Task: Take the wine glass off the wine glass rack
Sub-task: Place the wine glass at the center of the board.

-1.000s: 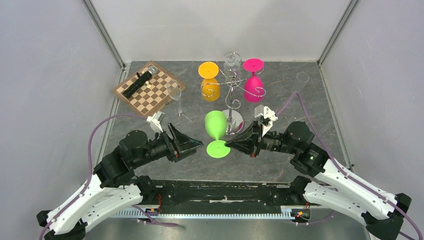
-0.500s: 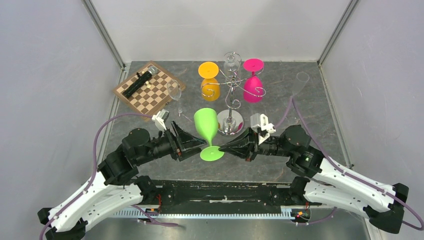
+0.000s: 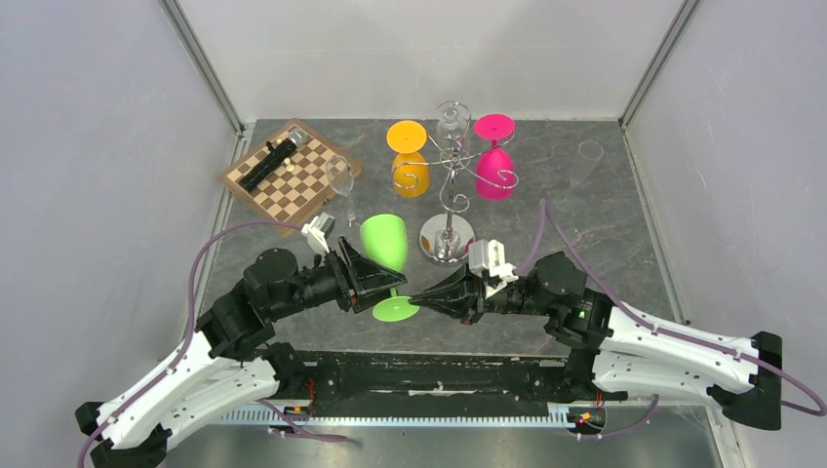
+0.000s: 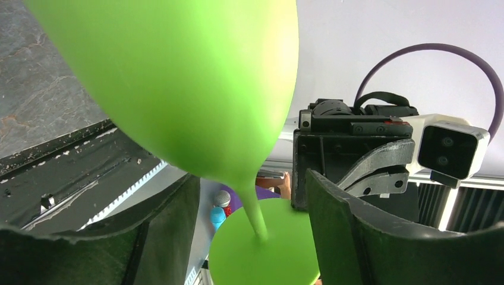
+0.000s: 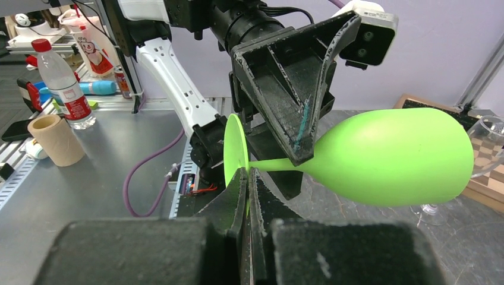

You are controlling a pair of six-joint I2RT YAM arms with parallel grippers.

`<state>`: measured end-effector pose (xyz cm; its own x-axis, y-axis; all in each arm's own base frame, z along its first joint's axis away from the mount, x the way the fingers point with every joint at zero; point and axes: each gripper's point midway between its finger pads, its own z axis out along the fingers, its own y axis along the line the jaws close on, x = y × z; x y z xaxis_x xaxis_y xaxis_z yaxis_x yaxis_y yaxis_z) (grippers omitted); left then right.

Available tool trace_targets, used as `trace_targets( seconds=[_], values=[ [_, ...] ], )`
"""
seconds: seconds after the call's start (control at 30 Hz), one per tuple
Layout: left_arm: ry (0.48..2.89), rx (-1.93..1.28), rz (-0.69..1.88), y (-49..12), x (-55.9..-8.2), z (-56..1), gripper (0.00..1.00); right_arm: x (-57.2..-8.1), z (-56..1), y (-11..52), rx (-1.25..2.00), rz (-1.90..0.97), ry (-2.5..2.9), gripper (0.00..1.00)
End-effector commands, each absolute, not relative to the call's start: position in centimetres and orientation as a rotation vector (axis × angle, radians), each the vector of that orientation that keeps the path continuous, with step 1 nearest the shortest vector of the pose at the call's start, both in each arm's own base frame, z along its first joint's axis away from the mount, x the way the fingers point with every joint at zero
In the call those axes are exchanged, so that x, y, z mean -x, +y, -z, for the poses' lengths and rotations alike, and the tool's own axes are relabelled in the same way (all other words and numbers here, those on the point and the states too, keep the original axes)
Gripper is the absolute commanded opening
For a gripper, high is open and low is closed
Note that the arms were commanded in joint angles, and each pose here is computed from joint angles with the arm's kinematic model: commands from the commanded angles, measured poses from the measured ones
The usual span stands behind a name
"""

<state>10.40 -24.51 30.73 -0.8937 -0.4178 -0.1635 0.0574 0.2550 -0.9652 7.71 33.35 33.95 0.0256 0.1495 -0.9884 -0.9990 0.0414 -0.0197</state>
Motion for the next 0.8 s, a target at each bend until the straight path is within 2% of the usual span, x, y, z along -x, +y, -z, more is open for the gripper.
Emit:
trace_targets(
  seconds=[0.0,0.3,0.53,0.63,0.77],
  values=[
    [2.122,0.308,1.761,-25.2,-10.0,-32.0,0.68,-8.2,-37.6,33.7,1.015,-1.169,0.982,0.0],
    [2.113,0.26,1.803,-25.6,-9.5,-32.5,0.47,-8.1,-37.5,34.2,1.003,-1.118,0.967,0.0],
    [2.101,0.207,1.836,-26.0,-9.2,-33.0,0.2,-7.8,-37.4,34.6,1.014,-1.11,0.977,0.0],
    [2.099,0.188,1.84,-26.0,-9.1,-33.2,0.05,-7.7,-37.2,34.5,1.02,-1.111,0.982,0.0],
    [2.093,0.163,1.845,-26.0,-8.9,-33.3,0.02,-7.4,-37.2,34.2,1.025,-1.119,0.994,0.0]
  ],
)
